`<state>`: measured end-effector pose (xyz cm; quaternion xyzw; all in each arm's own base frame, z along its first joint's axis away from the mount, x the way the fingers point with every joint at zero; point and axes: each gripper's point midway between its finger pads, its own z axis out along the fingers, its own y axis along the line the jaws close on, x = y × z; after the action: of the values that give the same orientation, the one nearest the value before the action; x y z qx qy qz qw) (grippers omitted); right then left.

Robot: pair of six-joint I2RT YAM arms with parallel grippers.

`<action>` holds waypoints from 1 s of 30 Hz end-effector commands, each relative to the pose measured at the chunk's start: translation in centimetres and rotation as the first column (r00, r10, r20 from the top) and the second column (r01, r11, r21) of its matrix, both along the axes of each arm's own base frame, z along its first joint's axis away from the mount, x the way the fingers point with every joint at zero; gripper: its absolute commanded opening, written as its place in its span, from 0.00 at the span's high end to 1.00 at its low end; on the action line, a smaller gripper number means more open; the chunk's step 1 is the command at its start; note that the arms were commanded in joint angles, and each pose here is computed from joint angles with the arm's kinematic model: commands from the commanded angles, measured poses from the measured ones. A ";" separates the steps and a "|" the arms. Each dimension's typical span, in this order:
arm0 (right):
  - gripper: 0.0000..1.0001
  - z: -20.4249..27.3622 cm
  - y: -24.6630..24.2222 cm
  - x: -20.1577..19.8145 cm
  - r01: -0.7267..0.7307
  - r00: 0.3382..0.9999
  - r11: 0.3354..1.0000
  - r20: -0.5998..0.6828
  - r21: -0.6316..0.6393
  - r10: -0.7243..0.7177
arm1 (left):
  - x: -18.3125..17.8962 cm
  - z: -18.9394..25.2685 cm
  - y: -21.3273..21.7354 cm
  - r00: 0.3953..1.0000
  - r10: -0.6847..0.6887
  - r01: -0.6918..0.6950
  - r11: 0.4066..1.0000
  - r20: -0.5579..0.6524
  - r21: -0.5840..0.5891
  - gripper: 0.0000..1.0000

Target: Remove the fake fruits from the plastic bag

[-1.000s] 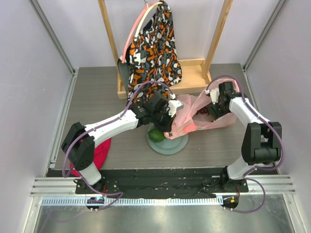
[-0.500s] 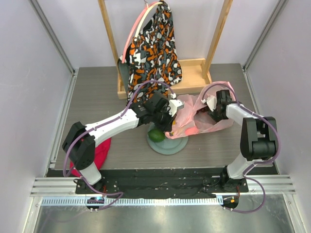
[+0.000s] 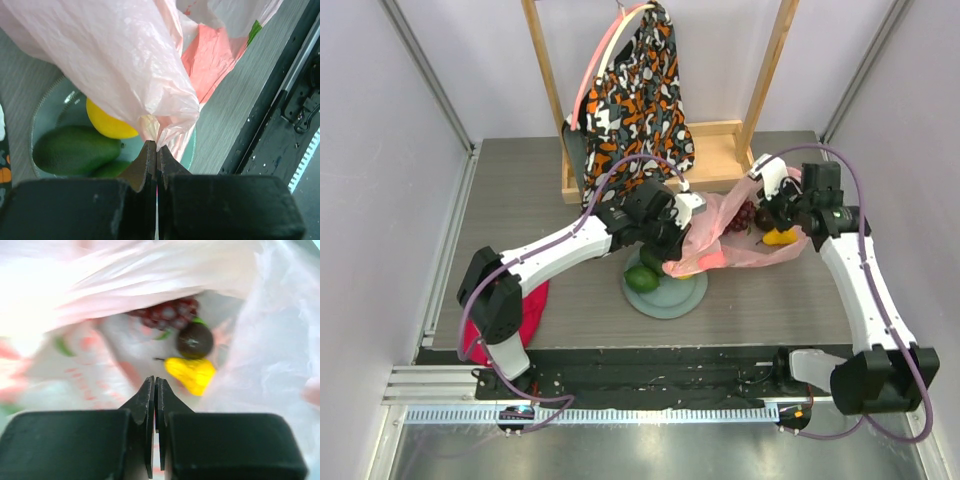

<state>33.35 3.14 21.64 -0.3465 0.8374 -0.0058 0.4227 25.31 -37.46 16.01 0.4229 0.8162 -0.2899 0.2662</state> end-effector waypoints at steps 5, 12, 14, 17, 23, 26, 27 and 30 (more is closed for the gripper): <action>0.92 -1.2 2.4 -6.0 0.028 0.987 0.986 -0.160 0.163 -0.002 | 1.2 2.4 -1.6 0.999 -0.020 0.022 0.999 0.049 -0.039 1.00; 0.83 -8.7 -4.1 -7.1 0.202 0.935 0.964 -0.257 -0.176 -0.243 | -0.6 0.7 -0.3 1.000 -0.020 0.020 0.999 0.000 -0.031 1.00; 0.82 -10.2 -4.5 -9.8 0.144 0.923 0.965 -0.322 -0.219 -0.211 | -0.8 0.6 0.0 1.000 -0.017 0.017 0.999 0.001 -0.036 1.00; 0.81 -10.8 -4.8 -12.5 0.083 0.926 0.964 -0.338 -0.252 -0.168 | -1.2 0.1 -0.1 1.000 -0.026 0.025 0.999 -0.013 -0.042 1.00; 0.76 -8.5 -4.4 -9.1 0.173 0.942 0.965 -0.254 -0.196 -0.221 | -1.1 0.2 -1.7 0.999 -0.038 0.037 0.998 -0.024 -0.053 1.00; 0.65 -8.4 -4.0 -5.3 0.220 0.931 0.961 -0.258 -0.166 -0.258 | -1.2 0.3 -2.6 0.998 -0.052 0.050 0.997 -0.041 -0.056 1.00; 0.62 -9.2 -4.0 -4.3 0.228 0.924 0.960 -0.275 -0.165 -0.266 | -1.2 0.1 -2.8 0.997 -0.055 0.052 0.997 -0.046 -0.052 1.00; 0.52 -8.6 -4.3 -1.4 0.263 0.935 0.952 -0.203 -0.158 -0.292 | -1.2 -0.1 -2.9 0.997 -0.059 0.057 0.997 -0.051 -0.051 1.00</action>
<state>27.29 -0.85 11.04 -0.2810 0.9306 -0.0512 0.2288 24.05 -38.96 14.54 0.4274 0.8166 -0.3073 0.2367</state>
